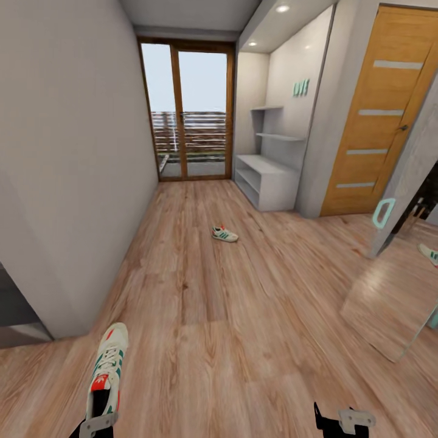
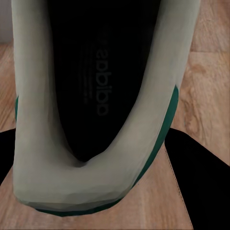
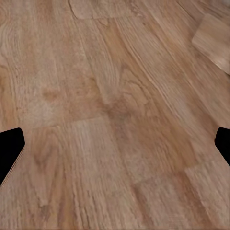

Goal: Pick up the two gym shoes and the two sandals from the corridor floor and place them onto the hallstand (shoe rack) in the corridor, making sure they are on the rack and not on the floor. Arrange them so the two gym shoes are next to each other and the two sandals are next to each other.

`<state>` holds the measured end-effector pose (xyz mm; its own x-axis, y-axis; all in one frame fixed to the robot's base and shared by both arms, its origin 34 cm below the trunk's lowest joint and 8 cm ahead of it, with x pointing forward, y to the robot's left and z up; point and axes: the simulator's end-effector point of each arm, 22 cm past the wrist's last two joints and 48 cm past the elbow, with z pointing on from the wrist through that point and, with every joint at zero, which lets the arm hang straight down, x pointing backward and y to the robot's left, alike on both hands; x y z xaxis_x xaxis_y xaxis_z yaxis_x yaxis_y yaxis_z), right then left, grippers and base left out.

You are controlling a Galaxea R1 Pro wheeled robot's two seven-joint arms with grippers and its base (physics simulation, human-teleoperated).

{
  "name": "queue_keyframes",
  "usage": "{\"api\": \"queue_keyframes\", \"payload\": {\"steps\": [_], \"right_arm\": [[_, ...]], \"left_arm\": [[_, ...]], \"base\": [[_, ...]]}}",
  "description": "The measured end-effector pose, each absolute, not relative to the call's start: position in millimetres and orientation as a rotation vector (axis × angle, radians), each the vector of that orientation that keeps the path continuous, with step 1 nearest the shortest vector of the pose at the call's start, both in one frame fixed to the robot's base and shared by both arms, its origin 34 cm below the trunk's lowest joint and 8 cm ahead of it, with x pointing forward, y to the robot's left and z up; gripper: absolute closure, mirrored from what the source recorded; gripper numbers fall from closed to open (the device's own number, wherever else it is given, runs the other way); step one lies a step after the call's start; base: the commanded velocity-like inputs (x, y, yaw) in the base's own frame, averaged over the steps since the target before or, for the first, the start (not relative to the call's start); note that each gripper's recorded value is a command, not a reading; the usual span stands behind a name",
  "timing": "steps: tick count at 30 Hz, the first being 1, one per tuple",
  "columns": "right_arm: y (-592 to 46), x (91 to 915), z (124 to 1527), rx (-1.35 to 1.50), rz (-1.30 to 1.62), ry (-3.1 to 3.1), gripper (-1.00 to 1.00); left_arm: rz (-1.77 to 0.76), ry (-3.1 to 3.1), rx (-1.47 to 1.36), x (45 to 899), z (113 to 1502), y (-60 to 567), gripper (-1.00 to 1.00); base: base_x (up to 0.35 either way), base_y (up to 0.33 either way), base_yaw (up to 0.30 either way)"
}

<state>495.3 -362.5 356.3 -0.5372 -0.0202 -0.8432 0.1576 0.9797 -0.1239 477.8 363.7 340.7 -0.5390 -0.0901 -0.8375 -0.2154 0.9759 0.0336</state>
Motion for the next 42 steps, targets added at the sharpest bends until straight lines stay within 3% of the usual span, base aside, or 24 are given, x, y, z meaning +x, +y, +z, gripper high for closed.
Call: {"api": "queue_keyframes", "payload": {"steps": [42], "right_arm": [[-362.2, 495.3, 356.2, 0.095, -0.225, 2.128, -1.00]], "left_arm": [[0.162, 2.141, -0.212, 478.0, 340.8, 363.4, 1.00]], "base": [[0.339, 0.000, 0.000]]}}
